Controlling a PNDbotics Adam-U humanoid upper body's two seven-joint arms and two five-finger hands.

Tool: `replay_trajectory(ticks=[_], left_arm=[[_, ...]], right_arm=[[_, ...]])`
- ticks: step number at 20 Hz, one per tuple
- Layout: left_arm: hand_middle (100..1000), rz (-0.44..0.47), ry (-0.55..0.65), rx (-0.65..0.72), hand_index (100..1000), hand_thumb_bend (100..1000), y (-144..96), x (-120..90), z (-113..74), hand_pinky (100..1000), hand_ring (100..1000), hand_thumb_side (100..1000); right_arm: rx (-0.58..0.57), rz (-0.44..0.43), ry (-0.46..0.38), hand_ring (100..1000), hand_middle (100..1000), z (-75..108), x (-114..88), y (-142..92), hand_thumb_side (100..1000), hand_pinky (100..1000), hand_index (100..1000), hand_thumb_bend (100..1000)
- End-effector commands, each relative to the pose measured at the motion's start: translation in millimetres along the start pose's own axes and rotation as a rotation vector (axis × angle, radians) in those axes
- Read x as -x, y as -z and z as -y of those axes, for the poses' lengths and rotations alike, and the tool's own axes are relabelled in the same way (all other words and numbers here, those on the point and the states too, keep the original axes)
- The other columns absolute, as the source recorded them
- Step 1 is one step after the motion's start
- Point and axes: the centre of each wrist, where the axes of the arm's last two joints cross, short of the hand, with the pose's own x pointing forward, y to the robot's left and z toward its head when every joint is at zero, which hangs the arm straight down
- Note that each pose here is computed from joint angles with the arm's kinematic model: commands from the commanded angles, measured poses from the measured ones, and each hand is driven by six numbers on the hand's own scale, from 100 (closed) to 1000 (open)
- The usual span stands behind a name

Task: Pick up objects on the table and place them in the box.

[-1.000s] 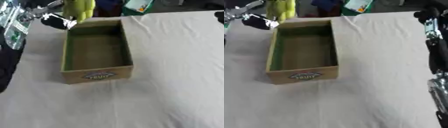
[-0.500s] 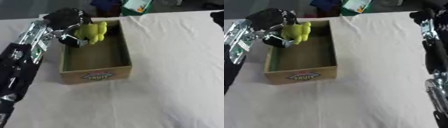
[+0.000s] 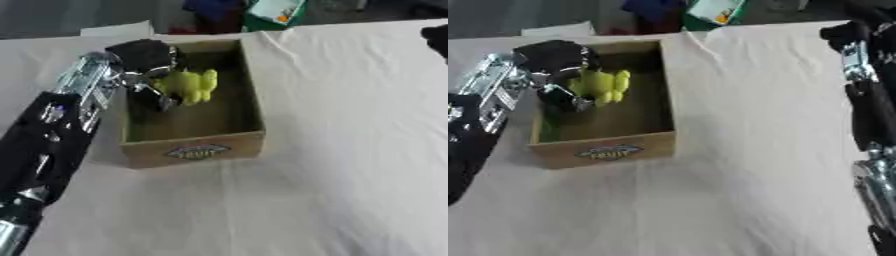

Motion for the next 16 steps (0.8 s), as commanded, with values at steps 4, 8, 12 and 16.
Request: replay_trajectory(ticks=[4, 8, 12, 16], left_arm=[[783, -0.025, 0.013, 0.010, 859, 119, -2.0, 3.2, -17.6, 587, 792, 619], [834, -0.036, 0.049, 0.057, 914, 490, -2.5, 2.0, -18.9, 647, 847, 769], [843, -0.032, 0.068, 0.071, 932, 547, -3.7, 0.5, -18.4, 653, 855, 784], [858, -0.020, 0.071, 0.058, 993, 584, -5.0, -0.5, -17.3, 661, 862, 751]], right_arm=[[0.007, 0.022, 0.001, 786, 611, 1.3, -6.5, 2.4, 616, 897, 855, 100], [0.010, 0.020, 0.002, 786, 611, 1.3, -6.2, 2.0, 613, 897, 855, 100], [0.013, 0.019, 0.002, 786, 611, 1.5, -6.0, 1.7, 611, 897, 855, 100], [0.016, 0.018, 0.001, 786, 610, 1.8, -5.9, 1.6, 608, 897, 855, 100]])
